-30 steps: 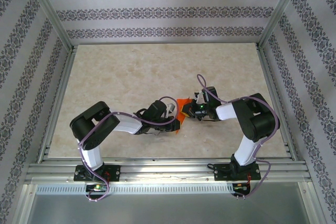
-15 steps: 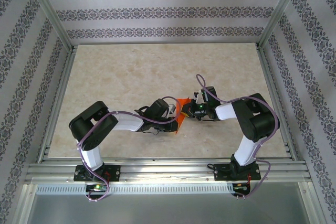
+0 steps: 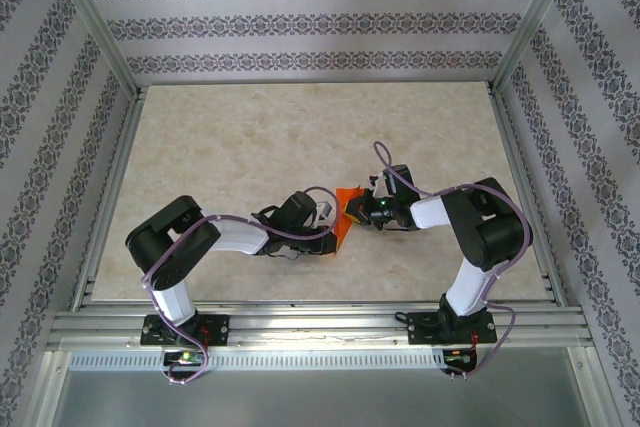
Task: Fold a paper plane with a square sheet of paper (pick it up from the middle)
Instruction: Fold the wing for the fifth time at the center of the table.
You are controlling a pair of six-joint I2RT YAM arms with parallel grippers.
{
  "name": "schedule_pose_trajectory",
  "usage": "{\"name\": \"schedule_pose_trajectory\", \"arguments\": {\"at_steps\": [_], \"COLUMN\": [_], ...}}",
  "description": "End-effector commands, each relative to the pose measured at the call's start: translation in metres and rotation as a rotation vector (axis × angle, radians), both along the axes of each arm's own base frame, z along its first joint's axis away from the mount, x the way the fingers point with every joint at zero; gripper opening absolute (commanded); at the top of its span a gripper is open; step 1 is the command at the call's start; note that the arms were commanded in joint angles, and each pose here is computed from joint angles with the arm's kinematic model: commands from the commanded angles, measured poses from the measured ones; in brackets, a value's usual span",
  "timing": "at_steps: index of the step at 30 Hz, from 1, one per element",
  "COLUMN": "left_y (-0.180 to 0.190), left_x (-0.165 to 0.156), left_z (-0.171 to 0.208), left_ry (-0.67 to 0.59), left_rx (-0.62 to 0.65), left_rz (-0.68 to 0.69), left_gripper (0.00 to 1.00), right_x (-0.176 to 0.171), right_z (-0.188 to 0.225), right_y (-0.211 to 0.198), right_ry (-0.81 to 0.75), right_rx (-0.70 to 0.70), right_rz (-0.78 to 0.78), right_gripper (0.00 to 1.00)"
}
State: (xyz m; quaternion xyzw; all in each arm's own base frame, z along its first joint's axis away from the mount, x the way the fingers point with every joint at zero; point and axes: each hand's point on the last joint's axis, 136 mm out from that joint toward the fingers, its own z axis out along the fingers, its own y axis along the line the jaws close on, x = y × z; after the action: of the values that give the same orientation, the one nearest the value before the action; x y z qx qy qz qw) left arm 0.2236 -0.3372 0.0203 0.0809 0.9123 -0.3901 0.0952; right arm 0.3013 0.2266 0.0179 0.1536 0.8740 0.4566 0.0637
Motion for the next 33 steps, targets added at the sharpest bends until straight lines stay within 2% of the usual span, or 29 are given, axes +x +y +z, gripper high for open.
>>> {"name": "schedule_pose_trajectory", "arguments": {"at_steps": [1, 3, 7, 9, 13, 20, 22, 24, 27, 33], "left_y": [0.019, 0.017, 0.011, 0.009, 0.006, 0.001, 0.000, 0.000, 0.000, 0.003], "left_x": [-0.024, -0.025, -0.027, -0.029, -0.032, -0.040, -0.042, -0.044, -0.048, -0.048], "left_z": [-0.022, -0.021, -0.015, -0.013, -0.005, 0.000, 0.003, 0.004, 0.006, 0.016], "left_ry": [0.102, 0.105, 0.109, 0.117, 0.107, 0.113, 0.109, 0.110, 0.115, 0.075], "left_rx": [0.086, 0.070, 0.034, 0.018, -0.019, -0.060, -0.072, -0.073, -0.089, -0.110], "left_rz": [-0.017, -0.028, -0.050, -0.061, -0.088, -0.144, -0.163, -0.172, -0.196, -0.184], "left_gripper": [0.09, 0.04, 0.04, 0.12, 0.13, 0.08, 0.02, 0.05, 0.03, 0.09], "right_x": [-0.017, -0.017, -0.018, -0.019, -0.020, -0.022, -0.022, -0.022, -0.023, -0.023], "right_z": [-0.028, -0.028, -0.029, -0.031, -0.033, -0.036, -0.038, -0.039, -0.038, -0.039], "right_y": [-0.011, -0.011, -0.013, -0.014, -0.014, -0.018, -0.018, -0.018, -0.019, -0.018], "right_ry": [0.103, 0.102, 0.104, 0.108, 0.113, 0.117, 0.120, 0.123, 0.124, 0.127], "right_rx": [-0.096, -0.097, -0.103, -0.108, -0.110, -0.130, -0.132, -0.134, -0.134, -0.134], "right_rz": [-0.028, -0.028, -0.030, -0.033, -0.033, -0.045, -0.044, -0.048, -0.048, -0.045], "right_gripper": [0.00, 0.00, 0.00, 0.00, 0.00, 0.00, 0.00, 0.00, 0.00, 0.00]}}
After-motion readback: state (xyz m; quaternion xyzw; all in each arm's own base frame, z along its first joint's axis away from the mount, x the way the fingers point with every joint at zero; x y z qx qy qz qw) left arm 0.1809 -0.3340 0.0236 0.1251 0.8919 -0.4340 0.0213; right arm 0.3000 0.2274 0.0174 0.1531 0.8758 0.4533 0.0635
